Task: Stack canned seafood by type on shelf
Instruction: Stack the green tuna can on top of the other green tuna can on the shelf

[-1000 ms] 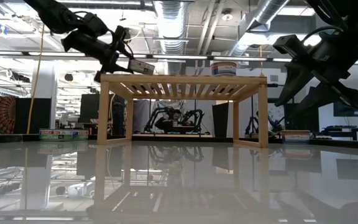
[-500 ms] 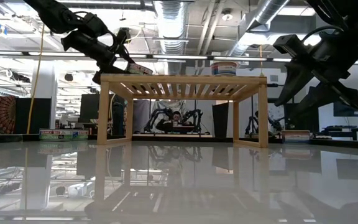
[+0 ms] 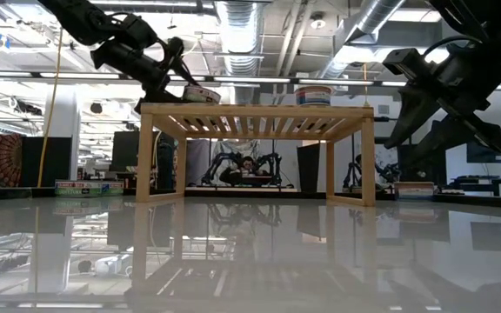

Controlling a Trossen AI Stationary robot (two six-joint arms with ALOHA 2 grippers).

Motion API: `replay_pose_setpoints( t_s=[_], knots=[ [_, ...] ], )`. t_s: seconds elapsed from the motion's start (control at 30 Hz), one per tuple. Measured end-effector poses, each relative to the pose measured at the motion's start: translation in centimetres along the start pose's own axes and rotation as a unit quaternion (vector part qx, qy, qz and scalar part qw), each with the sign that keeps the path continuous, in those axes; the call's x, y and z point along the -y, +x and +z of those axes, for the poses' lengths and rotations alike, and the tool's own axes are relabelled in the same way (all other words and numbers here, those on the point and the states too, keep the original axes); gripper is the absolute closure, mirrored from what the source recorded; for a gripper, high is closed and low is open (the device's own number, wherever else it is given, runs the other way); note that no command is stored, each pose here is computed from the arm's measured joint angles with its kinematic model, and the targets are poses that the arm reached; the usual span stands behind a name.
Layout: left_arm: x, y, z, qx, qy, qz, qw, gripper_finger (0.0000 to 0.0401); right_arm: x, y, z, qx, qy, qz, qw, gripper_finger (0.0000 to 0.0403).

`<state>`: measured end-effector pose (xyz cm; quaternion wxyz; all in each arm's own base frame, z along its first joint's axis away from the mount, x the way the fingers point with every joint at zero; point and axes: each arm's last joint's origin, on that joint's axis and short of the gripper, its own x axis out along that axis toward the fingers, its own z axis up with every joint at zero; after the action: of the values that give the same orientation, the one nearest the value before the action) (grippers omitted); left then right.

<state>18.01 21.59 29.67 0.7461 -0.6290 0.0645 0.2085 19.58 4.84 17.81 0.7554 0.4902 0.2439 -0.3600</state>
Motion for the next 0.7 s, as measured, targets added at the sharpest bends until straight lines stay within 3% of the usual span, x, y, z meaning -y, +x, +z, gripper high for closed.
replay_pose_setpoints(
  t_s=[0.37,0.7],
  knots=[
    [0.21,0.27,-0.49,-0.025,-0.001,-0.01,1.0,0.0187,-0.03,-0.03,-0.05,-0.002,0.0,0.002,1.0,0.0226],
    [-0.1,-0.4,0.1,-0.058,-0.049,-0.03,0.997,0.0187,-0.03,0.0,0.0,-0.001,0.001,0.002,1.0,0.0226]
  ],
)
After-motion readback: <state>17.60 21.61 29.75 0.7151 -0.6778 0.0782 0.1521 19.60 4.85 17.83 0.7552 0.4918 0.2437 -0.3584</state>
